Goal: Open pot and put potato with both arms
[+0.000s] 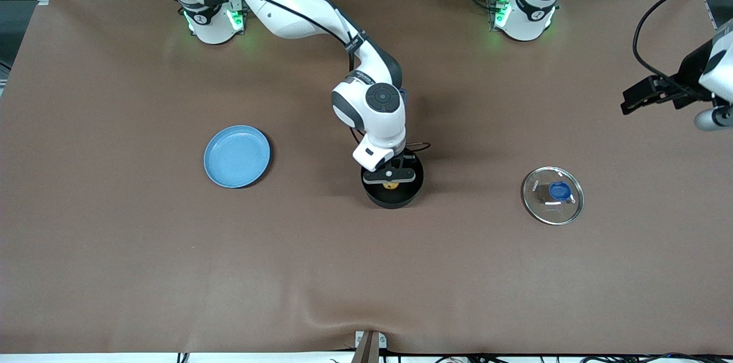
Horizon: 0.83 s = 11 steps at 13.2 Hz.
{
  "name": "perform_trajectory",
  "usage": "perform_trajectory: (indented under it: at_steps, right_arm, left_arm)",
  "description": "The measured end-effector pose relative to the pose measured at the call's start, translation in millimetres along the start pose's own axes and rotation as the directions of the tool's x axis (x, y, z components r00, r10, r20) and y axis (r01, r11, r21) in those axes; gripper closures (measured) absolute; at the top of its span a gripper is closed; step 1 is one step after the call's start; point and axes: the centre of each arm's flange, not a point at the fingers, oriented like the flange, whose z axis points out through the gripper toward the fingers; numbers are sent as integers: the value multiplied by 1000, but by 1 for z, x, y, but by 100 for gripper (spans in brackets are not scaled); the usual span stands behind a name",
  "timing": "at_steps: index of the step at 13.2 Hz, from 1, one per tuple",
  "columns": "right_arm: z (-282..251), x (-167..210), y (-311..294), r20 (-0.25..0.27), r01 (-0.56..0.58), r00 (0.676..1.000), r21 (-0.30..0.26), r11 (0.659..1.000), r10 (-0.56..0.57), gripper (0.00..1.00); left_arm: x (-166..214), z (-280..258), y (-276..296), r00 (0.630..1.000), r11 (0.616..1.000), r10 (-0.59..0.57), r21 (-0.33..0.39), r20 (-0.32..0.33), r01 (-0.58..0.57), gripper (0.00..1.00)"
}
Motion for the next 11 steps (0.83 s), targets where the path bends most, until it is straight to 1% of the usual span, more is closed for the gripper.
perform_trajectory:
  at_steps: [2, 3, 5, 6, 7, 8, 9, 11]
  right_arm:
    - [0, 0, 0, -1, 0, 1000, 1, 1000, 0, 9]
    - [0, 0, 0, -2, 1, 1000, 2, 1000, -1, 1]
    - [-4, 2, -1, -8, 0, 1000, 7, 1000, 0, 0]
    - [-9, 4, -2, -12, -1, 1000, 10, 1000, 1, 3]
    - [-16, 6, -2, -11, -3, 1000, 5, 1000, 3, 3]
    - [-25, 8, -1, -5, -5, 1000, -3, 1000, 5, 10]
    - [-34, 10, 0, 2, -7, 1000, -11, 1000, 7, 22]
    - [-58, 13, 0, 17, -11, 1000, -24, 1000, 11, 24]
  left_arm:
    - [-12, -11, 5, 1000, 1000, 10, -2, -9, -10, 0]
    - [-19, -14, 10, 1000, 1000, 19, 0, -10, -19, 0]
    - [-26, -16, 12, 1000, 1000, 24, 2, -11, -24, 0]
    - [-27, -17, 10, 1000, 1000, 21, 2, -12, -21, 0]
    - [-28, -18, 8, 1000, 1000, 18, 2, -13, -18, 0]
    - [-29, -19, 7, 1000, 1000, 16, 2, -13, -16, 0]
    - [-29, -19, 6, 1000, 1000, 14, 2, -10, -14, 0]
    - [-31, -17, 8, 1000, 1000, 18, 4, 3, -18, 0]
